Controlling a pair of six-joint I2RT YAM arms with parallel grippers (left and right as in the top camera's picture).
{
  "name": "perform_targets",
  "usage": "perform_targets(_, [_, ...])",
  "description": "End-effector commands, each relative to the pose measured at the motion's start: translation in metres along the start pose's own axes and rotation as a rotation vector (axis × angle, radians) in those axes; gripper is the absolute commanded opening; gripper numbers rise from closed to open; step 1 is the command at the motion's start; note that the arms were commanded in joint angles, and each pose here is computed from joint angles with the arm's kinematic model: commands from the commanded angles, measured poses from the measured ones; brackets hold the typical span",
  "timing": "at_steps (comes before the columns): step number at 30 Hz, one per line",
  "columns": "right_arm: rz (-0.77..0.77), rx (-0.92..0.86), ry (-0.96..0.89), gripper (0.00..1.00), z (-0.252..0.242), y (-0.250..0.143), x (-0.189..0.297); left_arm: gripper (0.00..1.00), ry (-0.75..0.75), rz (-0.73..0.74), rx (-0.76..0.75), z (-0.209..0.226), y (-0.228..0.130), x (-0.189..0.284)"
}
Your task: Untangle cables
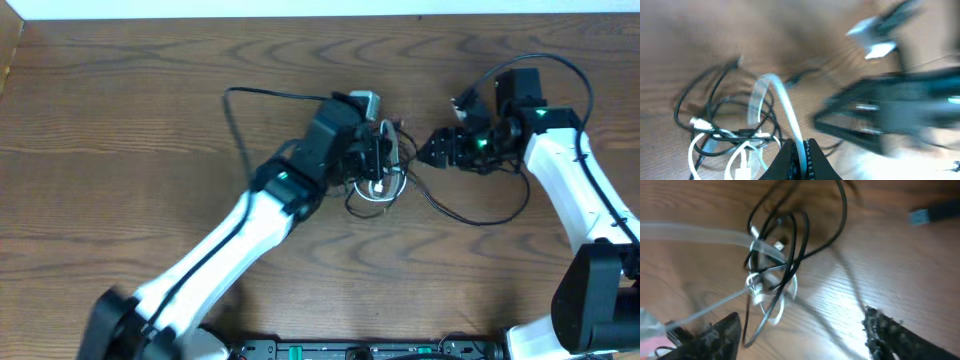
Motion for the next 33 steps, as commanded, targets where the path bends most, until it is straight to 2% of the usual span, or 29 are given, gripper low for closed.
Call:
perform_targets(1, [-0.009,-0.006,0.057,0.71,0.022,0.006,-0.004,0.07,-0.026,-0.023,-0.031,-0.014,0.009,0.023])
perform_targets(8, [-0.008,-0.048,0.030,0.55,0.039,0.004,-0.017,0.07,-0.039,-0.054,-0.043,-0.023,0.014,0.045])
perform_targets(15, [0.033,-0.057,0.041,0.49,0.055,-0.007,-0.025,0.07,-0.014,-0.062,-0.064,-0.019,0.014,0.046])
perform_targets(18, [0.056,-0.084,0.039,0.43,0.058,-0.013,-0.028,0.07,-0.006,-0.052,-0.069,-0.017,0.012,0.044])
perform_targets(25, [0.098,-0.099,0.027,0.38,0.064,-0.027,-0.036,0.07,0.022,-0.055,-0.072,-0.012,0.012,0.043])
perform_targets(33, [0.185,-0.152,0.004,0.30,0.061,-0.042,-0.076,0.08,0.022,-0.055,-0.072,-0.012,0.012,0.043])
Point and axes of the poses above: each gripper's point midway between its finger pads, its own x axis back along the fingers, its own z axis along the line the jaws close on, y = z × x, the point moved 1 cm from there along x, back along the fingers, and after that the axes turned 1 degree about x, right-handed, at the moved point
